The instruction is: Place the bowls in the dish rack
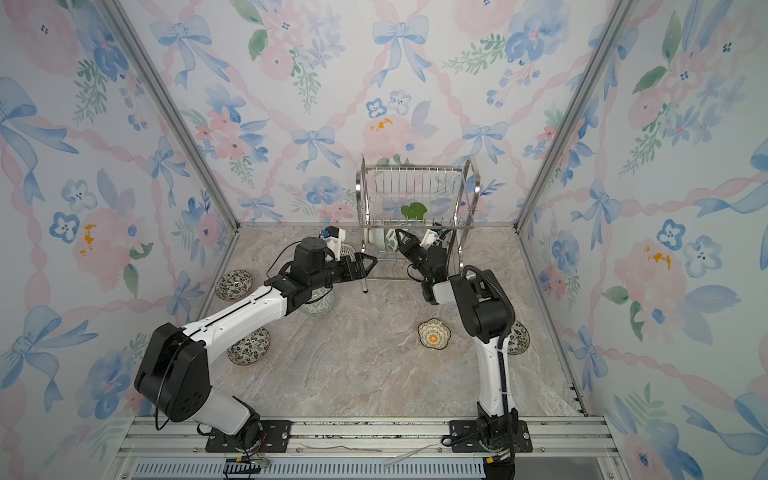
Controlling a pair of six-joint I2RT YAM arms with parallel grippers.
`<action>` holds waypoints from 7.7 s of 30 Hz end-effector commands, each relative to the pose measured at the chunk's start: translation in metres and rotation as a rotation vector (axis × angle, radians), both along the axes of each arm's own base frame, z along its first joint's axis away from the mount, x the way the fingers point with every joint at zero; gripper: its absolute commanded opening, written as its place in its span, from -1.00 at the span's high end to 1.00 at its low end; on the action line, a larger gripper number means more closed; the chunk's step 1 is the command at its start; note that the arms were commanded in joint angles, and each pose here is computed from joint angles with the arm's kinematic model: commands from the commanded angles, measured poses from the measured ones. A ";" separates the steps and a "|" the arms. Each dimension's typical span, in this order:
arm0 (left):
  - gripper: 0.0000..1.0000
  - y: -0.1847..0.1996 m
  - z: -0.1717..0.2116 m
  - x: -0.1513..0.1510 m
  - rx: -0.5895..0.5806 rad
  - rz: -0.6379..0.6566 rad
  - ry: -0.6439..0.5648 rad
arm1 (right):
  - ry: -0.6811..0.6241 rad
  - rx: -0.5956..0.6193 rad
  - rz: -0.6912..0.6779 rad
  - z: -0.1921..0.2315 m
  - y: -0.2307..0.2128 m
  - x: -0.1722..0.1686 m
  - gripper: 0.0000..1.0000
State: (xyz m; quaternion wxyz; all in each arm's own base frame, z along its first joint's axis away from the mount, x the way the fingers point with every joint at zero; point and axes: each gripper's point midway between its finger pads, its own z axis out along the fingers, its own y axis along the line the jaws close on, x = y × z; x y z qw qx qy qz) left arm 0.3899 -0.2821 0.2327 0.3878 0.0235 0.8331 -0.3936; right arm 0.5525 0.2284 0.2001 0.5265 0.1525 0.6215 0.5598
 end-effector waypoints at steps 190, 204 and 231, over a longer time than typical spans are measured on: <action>-0.96 0.011 -0.018 -0.023 0.050 0.000 0.026 | 0.090 -0.287 0.078 -0.023 0.000 -0.010 0.19; -0.96 0.011 -0.020 -0.024 0.047 -0.001 0.029 | 0.090 -0.274 0.067 -0.024 -0.006 -0.027 0.15; -0.96 0.015 -0.016 -0.028 0.054 0.004 0.024 | 0.082 -0.286 0.070 -0.020 -0.009 -0.076 -0.09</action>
